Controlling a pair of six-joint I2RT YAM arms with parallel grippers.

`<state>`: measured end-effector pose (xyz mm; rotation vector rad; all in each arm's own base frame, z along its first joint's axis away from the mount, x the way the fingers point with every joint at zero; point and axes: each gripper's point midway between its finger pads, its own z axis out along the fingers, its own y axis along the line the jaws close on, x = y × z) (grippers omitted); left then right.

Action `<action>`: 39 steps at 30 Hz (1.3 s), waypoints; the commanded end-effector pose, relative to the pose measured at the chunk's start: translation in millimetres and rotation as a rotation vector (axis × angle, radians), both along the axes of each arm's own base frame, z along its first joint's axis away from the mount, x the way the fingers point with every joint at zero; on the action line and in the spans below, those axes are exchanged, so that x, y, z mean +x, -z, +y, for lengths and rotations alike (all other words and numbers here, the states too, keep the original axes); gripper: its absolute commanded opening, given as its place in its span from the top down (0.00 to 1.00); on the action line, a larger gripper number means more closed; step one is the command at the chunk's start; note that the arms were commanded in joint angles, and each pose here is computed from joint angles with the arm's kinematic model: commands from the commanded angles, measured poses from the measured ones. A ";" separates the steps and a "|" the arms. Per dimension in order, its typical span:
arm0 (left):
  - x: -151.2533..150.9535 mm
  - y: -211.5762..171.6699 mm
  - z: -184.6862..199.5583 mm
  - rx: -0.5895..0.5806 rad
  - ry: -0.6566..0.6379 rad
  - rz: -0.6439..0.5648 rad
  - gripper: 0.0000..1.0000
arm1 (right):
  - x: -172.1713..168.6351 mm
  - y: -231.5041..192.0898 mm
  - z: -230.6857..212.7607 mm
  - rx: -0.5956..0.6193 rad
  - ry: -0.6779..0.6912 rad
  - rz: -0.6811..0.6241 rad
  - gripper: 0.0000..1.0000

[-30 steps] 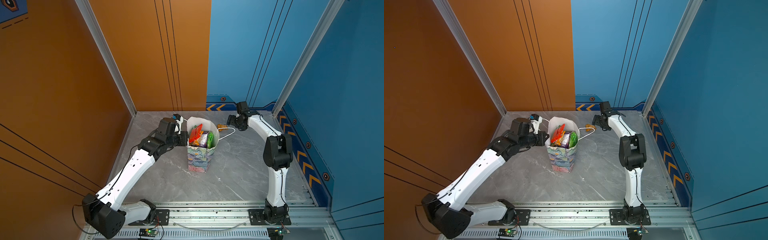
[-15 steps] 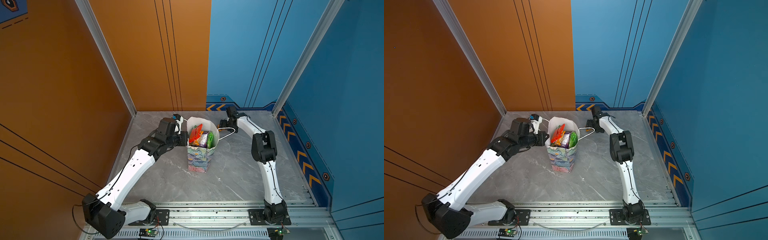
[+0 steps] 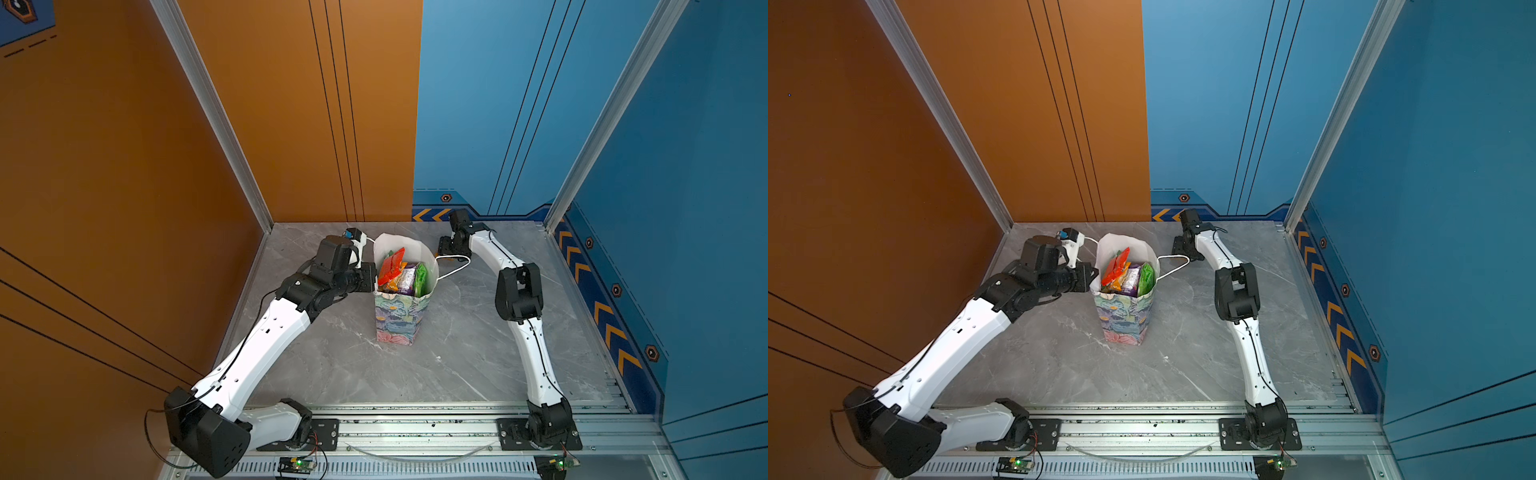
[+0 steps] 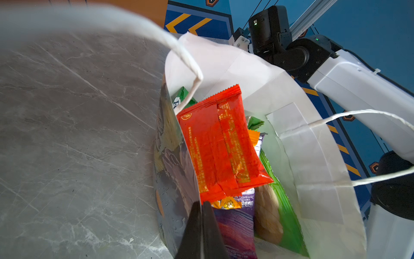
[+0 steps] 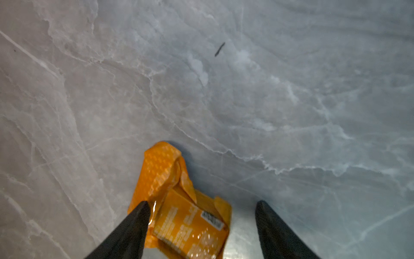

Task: Place the snacks into the paper bag
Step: 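Lower the right gripper onto the small orange packet and close it, then lift the orange packet with the right gripper and carry it toward the bag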

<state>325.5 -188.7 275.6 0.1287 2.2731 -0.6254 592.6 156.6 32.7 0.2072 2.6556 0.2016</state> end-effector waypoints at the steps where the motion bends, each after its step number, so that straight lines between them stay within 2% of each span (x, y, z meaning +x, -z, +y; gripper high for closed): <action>1: 5.2 -19.7 -3.5 -0.035 0.005 -0.075 1.00 | -17.4 21.1 1.1 -0.033 -0.020 0.092 0.32; 13: 4.5 -20.8 -3.5 -0.036 0.006 -0.078 1.00 | -53.6 0.1 -3.2 -0.058 -0.001 0.113 0.62; 18: 4.9 -20.6 -3.5 -0.034 0.005 -0.078 1.00 | -81.5 -6.7 -9.2 -0.026 0.015 0.104 0.69; 24: 5.3 -19.8 -3.6 -0.034 0.004 -0.075 1.00 | -133.8 -1.9 -22.8 -0.003 0.053 0.123 0.72; 27: 5.7 -18.7 -3.5 -0.034 0.004 -0.072 1.00 | -155.2 -11.9 -26.9 0.028 0.069 0.094 0.73; 39: 8.0 -15.1 -2.1 -0.028 -0.003 -0.065 1.00 | -220.2 -23.1 -34.1 0.086 0.076 0.076 0.79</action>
